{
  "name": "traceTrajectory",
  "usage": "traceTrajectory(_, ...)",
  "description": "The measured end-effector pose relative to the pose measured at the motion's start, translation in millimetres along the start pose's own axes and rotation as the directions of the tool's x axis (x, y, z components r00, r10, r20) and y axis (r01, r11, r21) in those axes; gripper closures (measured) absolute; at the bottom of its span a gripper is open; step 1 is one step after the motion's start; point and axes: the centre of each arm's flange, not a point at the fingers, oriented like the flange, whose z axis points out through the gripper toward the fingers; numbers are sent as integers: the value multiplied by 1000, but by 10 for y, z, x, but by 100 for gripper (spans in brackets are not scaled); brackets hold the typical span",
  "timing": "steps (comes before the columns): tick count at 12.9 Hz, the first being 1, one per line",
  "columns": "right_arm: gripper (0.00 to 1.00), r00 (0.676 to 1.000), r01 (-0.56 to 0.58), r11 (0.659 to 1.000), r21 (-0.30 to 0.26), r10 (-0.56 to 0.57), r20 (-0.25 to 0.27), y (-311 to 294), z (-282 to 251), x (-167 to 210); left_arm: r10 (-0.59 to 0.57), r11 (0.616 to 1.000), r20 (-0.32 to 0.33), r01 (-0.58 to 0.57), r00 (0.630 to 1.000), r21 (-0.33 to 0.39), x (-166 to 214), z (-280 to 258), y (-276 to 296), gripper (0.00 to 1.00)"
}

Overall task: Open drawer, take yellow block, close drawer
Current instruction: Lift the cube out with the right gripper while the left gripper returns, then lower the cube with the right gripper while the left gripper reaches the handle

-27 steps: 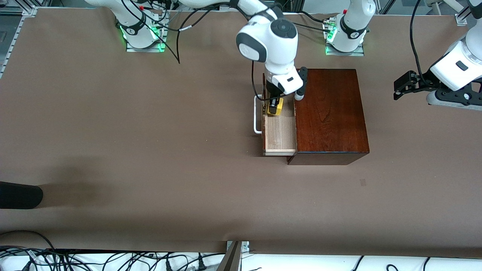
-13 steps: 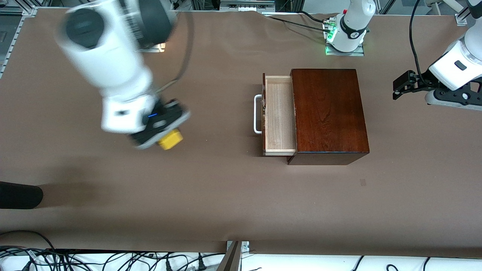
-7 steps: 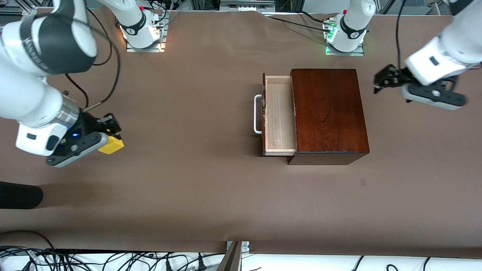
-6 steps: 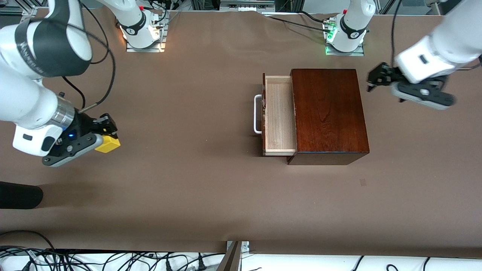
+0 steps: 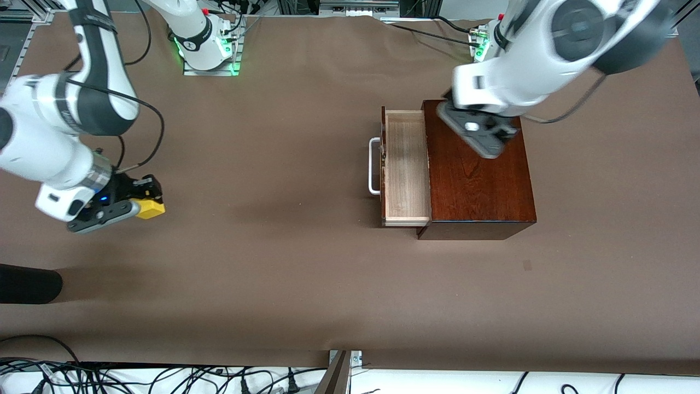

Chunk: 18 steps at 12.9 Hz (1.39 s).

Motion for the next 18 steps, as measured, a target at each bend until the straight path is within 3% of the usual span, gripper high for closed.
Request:
traceTrajectory(6,44,996,-88,996,-5,88,-18,-294,889,-473,229,973,81,-228,970,-16,871,839,1236,0)
traceTrajectory(8,44,994,-111,994,-3,111,-24,-465,1086,-547,276,961,36,-276,960,-6,1046,992,1283,0)
traceTrajectory(11,44,990,-132,991,-5,131,-42,-600,1288,-592,487,874,-58,-485,872,41,1313,1203,1171,0)
traceTrajectory(14,44,988,-146,989,-13,145,-47,-584,1528,-674,606,795,-31,-606,795,24,1474,1686,1157,0)
traceTrajectory(18,44,983,-180,983,-20,180,-25,-453,1810,-745,683,730,13,-683,730,19,1567,2106,1305,0)
